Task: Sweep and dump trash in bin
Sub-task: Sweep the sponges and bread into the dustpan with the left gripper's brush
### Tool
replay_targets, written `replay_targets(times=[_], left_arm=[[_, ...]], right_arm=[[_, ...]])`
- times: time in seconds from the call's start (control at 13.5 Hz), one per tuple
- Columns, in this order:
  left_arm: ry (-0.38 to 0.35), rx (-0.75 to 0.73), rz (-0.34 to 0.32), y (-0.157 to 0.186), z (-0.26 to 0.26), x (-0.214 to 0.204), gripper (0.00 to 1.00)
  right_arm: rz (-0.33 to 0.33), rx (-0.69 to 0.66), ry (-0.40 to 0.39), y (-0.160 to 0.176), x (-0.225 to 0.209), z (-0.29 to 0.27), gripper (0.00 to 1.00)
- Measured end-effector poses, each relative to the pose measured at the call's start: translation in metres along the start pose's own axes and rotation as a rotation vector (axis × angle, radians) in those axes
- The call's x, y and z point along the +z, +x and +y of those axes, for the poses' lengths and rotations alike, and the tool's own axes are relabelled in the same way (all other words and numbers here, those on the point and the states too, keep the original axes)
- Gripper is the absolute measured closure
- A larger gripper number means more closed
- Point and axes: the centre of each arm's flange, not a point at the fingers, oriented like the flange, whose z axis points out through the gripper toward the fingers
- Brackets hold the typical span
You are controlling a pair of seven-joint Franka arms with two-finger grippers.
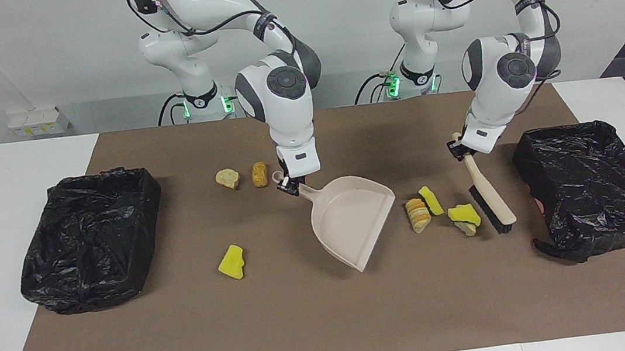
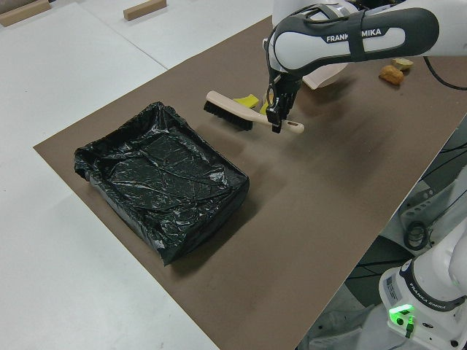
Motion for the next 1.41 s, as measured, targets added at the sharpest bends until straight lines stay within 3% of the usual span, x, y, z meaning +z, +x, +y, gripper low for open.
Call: replay_targets(times=[0.15,0.37,0.81,1.41], left_arm=[[-0.003,0.008,0.008,0.001,0.004,0.008,0.73],[0.008,0.05,-0.012,-0.006,0.025,0.031,0.73],[0.013,0.115,-0.006,-0.028,0.08,0.038,0.73],[-0.119,0.202,0.011,-0.083,0.184,0.033,0.73]], right_arm=[[-0.017,-0.099,-0.01,-0.003,0.003,0.002,0.69],[-0.098,-0.201,-0.053,-0.003,0.016,0.003,0.69],[-0.177,-0.305,-0.098,0.01,0.029,-0.01,0.69],[-0.182,-0.331,-0.104,0.017,0.037,-0.019,0.69]])
